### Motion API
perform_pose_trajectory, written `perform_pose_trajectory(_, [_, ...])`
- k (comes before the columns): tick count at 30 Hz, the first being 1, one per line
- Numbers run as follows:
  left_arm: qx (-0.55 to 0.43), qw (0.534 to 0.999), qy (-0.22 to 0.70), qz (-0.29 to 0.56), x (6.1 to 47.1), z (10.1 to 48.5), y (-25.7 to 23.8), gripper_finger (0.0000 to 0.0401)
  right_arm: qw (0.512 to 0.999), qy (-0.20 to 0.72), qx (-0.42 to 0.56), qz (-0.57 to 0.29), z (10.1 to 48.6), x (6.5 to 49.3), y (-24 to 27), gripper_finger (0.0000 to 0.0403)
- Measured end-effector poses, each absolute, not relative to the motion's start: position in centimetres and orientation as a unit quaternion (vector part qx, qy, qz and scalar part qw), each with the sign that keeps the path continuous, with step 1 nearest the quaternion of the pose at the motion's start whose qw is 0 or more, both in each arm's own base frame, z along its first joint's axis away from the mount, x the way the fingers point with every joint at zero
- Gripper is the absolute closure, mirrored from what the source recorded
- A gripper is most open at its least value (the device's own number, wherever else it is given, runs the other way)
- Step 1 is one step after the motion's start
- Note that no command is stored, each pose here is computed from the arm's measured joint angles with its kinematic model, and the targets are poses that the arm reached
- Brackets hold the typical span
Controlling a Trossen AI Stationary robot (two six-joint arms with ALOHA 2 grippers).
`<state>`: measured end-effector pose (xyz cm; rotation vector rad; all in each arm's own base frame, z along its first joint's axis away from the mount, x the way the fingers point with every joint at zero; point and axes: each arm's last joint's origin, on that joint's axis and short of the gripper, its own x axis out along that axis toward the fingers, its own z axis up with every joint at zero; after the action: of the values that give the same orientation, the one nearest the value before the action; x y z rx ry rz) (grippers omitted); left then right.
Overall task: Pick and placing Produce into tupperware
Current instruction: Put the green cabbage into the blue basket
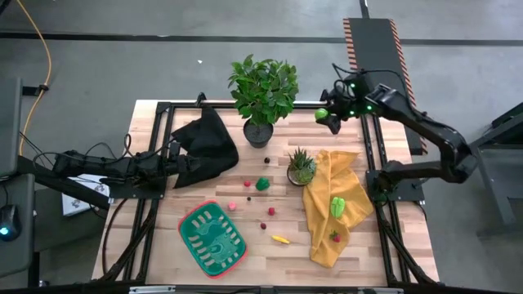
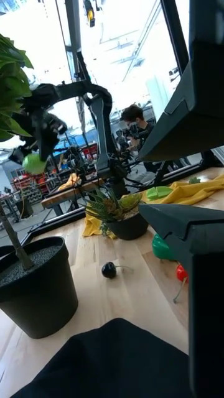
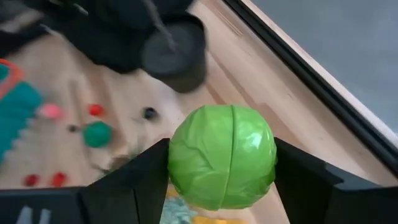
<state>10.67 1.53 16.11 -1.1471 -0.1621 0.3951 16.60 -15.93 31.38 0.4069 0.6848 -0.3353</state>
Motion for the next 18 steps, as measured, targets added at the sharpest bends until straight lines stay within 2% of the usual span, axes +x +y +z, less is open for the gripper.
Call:
perform_pose_trajectory(8, [-0.536, 0.819, -0.077, 0.188, 10.7, 16.1, 1.5, 0.029, 0.929, 0.284, 0.227, -0.076, 33.1, 16.4, -13.3, 0.0171])
perform_pose_trajectory(18, [-0.531, 0.822, -0.077, 0.189, 10.7, 16.1, 1.6, 0.029, 0.923, 0.31, 0.223, 0.038, 33.4, 18.4, -8.8, 0.0171])
